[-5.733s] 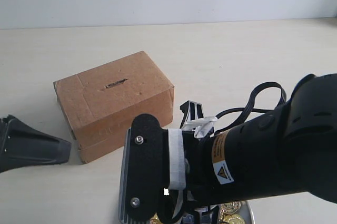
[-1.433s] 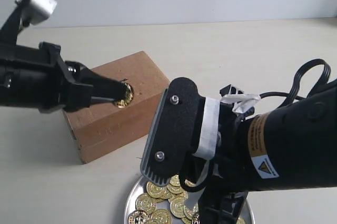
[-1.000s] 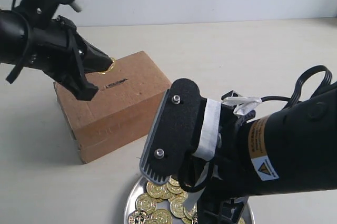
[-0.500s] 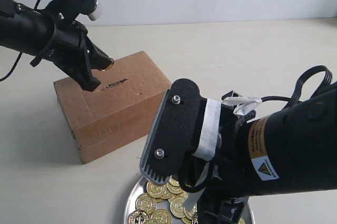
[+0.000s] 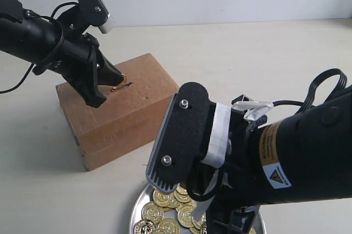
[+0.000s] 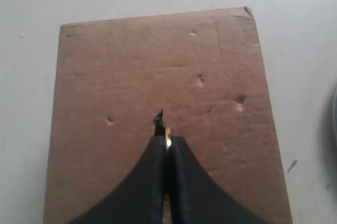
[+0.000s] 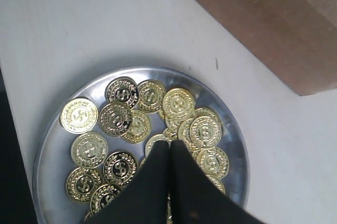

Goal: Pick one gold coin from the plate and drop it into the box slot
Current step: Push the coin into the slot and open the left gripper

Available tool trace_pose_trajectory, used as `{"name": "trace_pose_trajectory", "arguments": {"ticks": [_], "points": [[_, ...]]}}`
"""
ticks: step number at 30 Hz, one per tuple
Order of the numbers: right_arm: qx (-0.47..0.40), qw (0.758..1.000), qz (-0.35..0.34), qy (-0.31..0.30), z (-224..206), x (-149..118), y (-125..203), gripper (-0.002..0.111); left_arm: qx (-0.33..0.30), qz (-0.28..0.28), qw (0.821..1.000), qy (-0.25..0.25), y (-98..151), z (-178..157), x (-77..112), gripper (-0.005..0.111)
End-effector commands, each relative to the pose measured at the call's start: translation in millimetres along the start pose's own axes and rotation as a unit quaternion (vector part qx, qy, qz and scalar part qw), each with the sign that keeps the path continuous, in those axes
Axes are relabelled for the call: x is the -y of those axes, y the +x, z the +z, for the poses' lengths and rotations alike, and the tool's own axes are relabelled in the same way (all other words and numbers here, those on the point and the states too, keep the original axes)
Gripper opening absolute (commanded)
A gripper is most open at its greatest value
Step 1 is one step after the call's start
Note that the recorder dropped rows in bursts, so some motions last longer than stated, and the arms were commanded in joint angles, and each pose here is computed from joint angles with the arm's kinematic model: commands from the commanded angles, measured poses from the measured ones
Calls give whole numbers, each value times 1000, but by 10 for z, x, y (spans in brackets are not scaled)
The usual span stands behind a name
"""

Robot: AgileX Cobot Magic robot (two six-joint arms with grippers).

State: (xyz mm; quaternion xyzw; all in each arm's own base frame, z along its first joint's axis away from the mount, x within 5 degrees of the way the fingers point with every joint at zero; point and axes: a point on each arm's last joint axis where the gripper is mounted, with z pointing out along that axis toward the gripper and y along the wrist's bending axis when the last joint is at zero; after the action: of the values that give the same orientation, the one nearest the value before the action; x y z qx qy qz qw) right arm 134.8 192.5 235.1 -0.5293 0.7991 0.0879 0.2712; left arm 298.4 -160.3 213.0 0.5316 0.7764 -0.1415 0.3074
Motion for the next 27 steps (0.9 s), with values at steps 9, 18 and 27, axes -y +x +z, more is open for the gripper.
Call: {"name": "trace_pose_trajectory", "arguments": {"ticks": [9, 18, 27], "points": [[7, 1000, 3, 0, -23, 2, -16, 0, -6, -3, 1000, 8, 46, 120, -28, 0], [7, 1000, 3, 0, -23, 2, -16, 0, -6, -3, 1000, 8, 47, 125, -28, 19], [7, 1000, 3, 1, -23, 3, -16, 0, 16, 4, 999, -27, -49, -42, -51, 34]]}}
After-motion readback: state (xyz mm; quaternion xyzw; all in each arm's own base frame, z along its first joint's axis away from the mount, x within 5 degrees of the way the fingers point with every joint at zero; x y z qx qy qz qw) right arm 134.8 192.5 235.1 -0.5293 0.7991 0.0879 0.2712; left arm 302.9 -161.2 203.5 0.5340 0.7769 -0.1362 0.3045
